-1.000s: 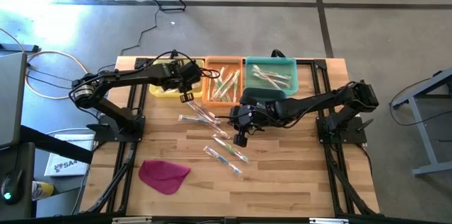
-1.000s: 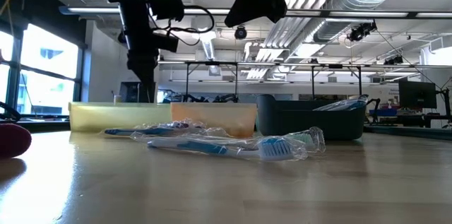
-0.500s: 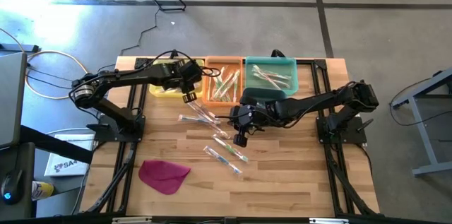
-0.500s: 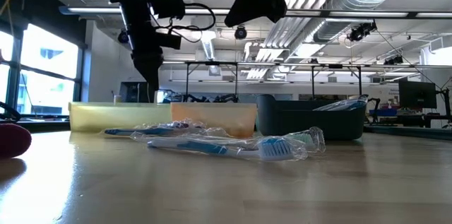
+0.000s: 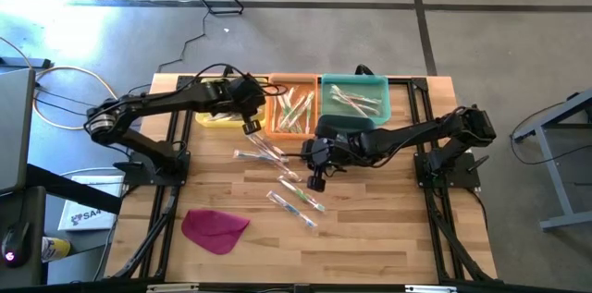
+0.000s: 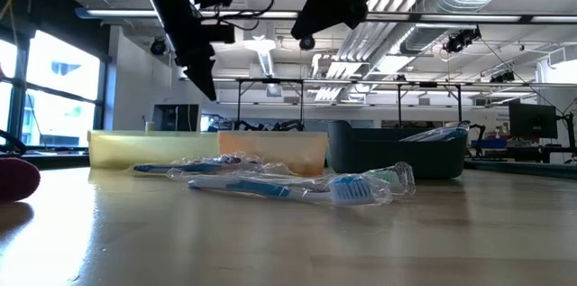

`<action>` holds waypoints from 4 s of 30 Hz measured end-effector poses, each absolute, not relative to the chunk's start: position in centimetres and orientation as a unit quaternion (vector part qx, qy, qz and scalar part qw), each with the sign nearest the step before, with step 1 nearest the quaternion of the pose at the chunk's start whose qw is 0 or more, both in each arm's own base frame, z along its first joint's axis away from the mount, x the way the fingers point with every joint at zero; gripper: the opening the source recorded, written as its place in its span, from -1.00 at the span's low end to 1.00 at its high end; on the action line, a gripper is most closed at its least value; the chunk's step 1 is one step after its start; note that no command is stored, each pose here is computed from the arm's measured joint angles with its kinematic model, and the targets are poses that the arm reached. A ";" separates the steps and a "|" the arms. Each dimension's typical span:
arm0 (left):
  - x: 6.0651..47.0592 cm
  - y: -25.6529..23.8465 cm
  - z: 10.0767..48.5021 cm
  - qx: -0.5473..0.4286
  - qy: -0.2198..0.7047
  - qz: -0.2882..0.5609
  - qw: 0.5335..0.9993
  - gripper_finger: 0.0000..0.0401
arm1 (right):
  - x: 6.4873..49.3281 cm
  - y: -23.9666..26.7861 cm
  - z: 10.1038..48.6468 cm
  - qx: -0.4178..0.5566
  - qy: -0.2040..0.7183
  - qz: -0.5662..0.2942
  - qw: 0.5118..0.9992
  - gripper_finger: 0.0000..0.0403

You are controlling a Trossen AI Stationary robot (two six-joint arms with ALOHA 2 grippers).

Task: Pick & Place Toothbrushes
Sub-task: Put the blue toothbrush into the dark blue bin

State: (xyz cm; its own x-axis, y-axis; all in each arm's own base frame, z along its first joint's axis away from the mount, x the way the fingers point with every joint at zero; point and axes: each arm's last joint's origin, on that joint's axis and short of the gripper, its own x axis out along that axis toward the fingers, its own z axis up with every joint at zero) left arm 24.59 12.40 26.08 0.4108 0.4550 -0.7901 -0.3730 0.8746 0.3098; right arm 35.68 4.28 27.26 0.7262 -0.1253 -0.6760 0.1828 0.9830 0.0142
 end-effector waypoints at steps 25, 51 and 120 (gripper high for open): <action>16.3 3.7 22.7 0.015 0.288 0.092 0.953 -1.00 | 36.0 3.6 27.6 0.031 0.340 -0.097 0.935 -0.98; 16.8 3.8 21.9 0.012 0.318 0.092 0.943 -0.80 | 36.0 3.6 27.5 0.034 0.342 -0.098 0.934 -0.98; 20.9 4.1 14.0 -0.072 0.494 -0.013 0.866 -0.95 | 36.0 3.6 27.5 0.034 0.342 -0.098 0.934 -0.98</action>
